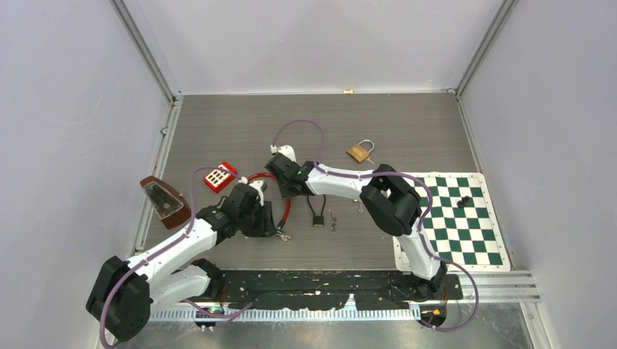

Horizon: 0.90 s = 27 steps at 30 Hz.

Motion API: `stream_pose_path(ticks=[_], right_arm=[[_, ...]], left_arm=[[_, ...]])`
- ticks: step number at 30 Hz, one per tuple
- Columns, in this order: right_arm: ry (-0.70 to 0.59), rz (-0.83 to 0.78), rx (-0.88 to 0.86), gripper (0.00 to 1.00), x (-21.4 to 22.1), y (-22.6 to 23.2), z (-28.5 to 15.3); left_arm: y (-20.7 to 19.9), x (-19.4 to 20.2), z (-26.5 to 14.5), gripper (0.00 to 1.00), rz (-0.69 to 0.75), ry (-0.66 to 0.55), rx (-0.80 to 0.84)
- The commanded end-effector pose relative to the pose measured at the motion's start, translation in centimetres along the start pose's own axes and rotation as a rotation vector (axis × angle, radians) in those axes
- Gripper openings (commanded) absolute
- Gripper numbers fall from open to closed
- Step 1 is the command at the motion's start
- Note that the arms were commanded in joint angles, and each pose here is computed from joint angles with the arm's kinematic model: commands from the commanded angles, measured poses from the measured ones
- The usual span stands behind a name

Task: Lock with the key
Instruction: Lock the lock.

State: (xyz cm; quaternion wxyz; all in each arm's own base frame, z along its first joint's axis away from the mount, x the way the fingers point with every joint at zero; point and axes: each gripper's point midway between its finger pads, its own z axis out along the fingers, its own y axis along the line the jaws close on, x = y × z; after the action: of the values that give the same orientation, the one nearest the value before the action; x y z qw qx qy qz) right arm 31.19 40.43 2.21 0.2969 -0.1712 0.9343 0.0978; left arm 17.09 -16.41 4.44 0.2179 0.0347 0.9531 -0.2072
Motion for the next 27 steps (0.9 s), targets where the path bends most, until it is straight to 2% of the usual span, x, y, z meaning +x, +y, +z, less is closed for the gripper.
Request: stream_pose_path(ticks=[1,5,7,15,21,27], right_arm=[[0.05,-0.003,-0.018,0.05,1.7,0.3,1.6],[0.049,0.004,-0.025,0.05,1.7,0.5,1.7],[0.051,0.007,-0.026,0.05,1.7,0.5,1.7],[0.061,0.046,-0.061,0.05,1.5,1.3,1.3],[0.102,0.096,-0.123,0.05,2.1,2.3,0.0],[0.118,0.111,-0.168,0.05,3.0,3.1,-1.2]], left_arm=[[-0.4,-0.2,-0.9,0.39,0.048,0.004,0.017],[0.0,1.1,0.1,0.19,0.015,0.041,0.02],[0.1,1.4,0.4,0.16,-0.001,0.049,0.018],[-0.1,1.5,1.3,0.12,-0.011,0.05,0.018],[-0.9,-0.5,2.8,0.18,-0.027,-0.059,0.055],[-1.7,-2.7,4.5,0.17,-0.051,-0.147,0.068]])
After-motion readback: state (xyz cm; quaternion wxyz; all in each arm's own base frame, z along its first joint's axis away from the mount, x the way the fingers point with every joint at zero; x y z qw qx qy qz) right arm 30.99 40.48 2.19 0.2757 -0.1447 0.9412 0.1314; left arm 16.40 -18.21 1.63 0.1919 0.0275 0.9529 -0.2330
